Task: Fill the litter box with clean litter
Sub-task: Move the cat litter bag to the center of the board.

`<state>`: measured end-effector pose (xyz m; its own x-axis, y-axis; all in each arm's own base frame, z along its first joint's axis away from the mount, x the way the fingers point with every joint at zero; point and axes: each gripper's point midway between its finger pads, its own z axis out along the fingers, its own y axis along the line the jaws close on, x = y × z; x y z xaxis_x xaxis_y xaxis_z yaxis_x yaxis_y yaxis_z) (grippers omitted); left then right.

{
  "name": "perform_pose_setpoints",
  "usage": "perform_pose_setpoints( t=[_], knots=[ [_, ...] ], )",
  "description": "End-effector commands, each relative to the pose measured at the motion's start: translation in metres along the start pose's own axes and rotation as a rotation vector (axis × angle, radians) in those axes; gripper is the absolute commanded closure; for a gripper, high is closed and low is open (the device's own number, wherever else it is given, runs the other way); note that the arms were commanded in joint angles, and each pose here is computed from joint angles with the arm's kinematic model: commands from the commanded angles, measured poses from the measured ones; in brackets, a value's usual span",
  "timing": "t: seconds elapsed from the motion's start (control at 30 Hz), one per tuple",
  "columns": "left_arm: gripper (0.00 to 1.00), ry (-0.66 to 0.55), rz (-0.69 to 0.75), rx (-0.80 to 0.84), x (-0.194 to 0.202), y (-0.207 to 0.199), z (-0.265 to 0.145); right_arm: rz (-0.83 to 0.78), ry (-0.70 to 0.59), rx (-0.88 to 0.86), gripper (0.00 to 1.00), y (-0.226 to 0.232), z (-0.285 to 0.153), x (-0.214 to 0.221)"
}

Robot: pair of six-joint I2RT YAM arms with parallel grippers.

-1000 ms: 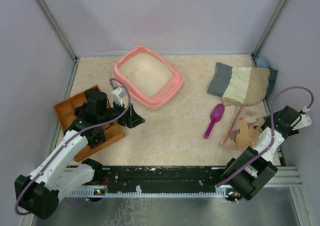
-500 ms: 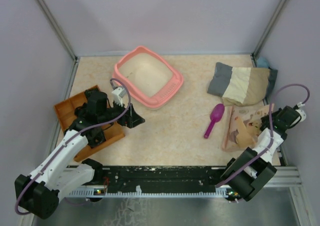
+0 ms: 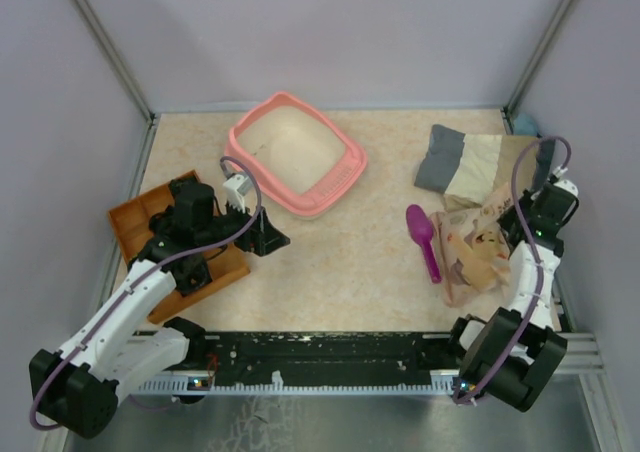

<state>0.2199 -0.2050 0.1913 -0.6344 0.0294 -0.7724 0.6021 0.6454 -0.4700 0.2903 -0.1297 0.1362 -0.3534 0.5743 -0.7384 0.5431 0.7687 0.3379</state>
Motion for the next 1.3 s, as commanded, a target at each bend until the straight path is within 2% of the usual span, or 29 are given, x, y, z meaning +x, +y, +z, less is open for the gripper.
perform_pose_setpoints(
  t=[0.0,0.3,0.47,0.67,0.97,1.13,1.27],
  knots=[
    [0.10,-0.049,0.051,0.022,-0.011,-0.006,-0.002,-0.128,-0.029,-0.197,1.00,0.059,-0.013,-0.018],
    [0.15,-0.116,0.110,0.011,-0.022,-0.009,-0.010,-0.358,0.011,-0.449,1.00,0.147,-0.040,-0.002],
    [0.19,-0.184,0.194,0.100,-0.038,-0.030,-0.013,-0.493,0.009,-0.630,1.00,0.195,-0.069,0.003],
    [0.19,-0.263,0.345,0.200,-0.065,-0.055,-0.007,-0.701,0.053,-0.852,1.00,0.242,-0.100,0.042],
    [0.13,-0.417,0.629,0.477,-0.092,-0.090,0.018,-0.935,0.044,-1.160,1.00,0.272,-0.158,0.089],
    [0.16,-0.388,0.775,0.582,-0.092,-0.094,0.054,-0.993,0.015,-1.335,1.00,0.269,-0.189,0.106],
    [0.15,-0.374,0.847,0.658,-0.091,-0.095,0.084,-1.023,-0.024,-1.367,1.00,0.262,-0.197,0.110]
  ],
)
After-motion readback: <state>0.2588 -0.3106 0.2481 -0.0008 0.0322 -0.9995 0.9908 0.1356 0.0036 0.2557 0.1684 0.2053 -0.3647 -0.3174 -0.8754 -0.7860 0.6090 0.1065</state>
